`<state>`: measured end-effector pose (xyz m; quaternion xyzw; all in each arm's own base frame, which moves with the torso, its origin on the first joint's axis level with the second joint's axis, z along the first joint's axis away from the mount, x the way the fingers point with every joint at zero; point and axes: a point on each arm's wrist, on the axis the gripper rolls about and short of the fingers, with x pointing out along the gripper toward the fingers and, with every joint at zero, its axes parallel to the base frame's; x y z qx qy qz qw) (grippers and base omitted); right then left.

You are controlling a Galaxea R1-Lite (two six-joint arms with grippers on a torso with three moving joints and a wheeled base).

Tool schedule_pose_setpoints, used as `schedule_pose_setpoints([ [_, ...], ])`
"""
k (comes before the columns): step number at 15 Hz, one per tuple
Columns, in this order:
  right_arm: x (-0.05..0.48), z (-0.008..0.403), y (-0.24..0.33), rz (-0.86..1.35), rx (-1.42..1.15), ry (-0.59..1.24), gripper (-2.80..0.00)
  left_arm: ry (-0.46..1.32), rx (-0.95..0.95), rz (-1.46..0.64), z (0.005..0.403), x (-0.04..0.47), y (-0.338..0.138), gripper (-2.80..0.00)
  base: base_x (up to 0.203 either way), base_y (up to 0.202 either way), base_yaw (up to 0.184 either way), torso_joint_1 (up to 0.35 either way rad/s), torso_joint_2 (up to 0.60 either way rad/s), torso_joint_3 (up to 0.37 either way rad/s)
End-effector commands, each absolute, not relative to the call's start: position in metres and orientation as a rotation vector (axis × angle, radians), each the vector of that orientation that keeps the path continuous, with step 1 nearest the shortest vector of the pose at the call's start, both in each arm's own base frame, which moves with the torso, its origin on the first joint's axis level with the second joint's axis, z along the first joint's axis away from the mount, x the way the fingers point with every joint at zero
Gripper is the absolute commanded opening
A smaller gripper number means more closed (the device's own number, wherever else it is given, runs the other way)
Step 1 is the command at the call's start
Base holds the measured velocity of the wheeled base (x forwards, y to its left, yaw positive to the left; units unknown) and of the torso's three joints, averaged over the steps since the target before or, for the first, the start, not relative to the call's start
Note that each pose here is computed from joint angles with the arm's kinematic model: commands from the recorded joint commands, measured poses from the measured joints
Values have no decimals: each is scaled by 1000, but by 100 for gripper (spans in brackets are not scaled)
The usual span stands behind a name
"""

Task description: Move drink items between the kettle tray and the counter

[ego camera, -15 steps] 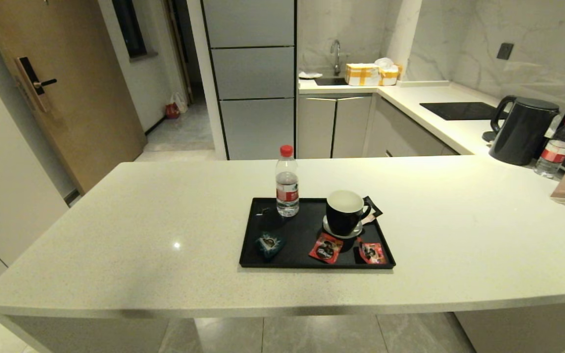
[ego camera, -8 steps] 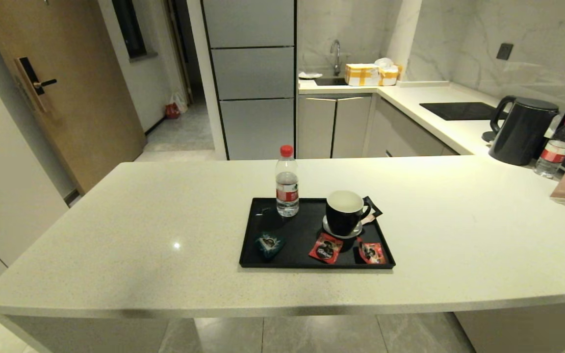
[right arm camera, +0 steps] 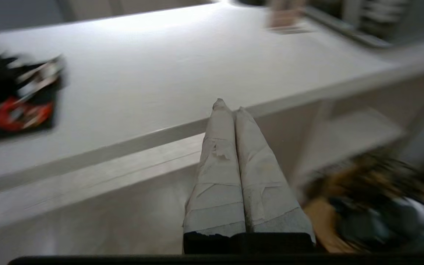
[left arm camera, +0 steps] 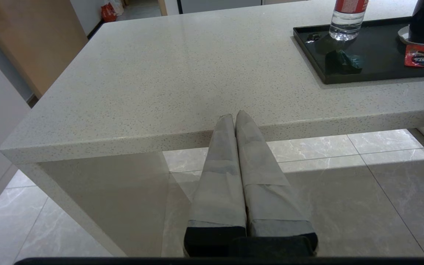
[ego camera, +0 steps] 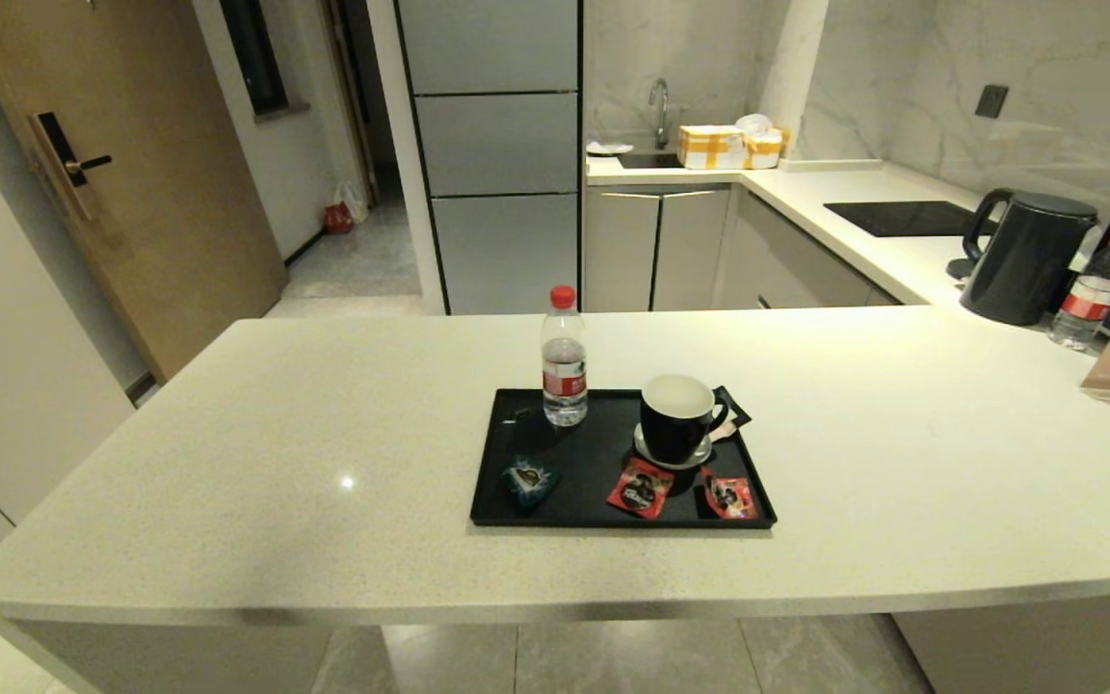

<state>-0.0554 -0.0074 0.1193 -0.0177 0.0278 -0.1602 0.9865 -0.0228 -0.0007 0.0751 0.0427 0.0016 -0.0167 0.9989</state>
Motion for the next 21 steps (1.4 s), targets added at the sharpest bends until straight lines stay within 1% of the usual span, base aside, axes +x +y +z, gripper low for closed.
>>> schedule_pose_setpoints([
  [1,-35,90,-4,-170,-36,65,-280,3,86,-34,75,-23,-1,-280,0,0,0,0,0,0],
  [2,-27,79,-2,-73,-35,43,-280,3,86,-34,75,-23,-1,-280,0,0,0,0,0,0],
  [3,-23,76,0,5,-37,3,-280,3,86,-34,75,-23,-1,-280,0,0,0,0,0,0],
  [4,-23,75,0,15,-38,-2,-280,3,86,-34,75,-23,-1,-280,0,0,0,0,0,0],
  [21,-23,76,0,12,-23,-5,-280,3,86,-34,75,-23,-1,-280,0,0,0,0,0,0],
])
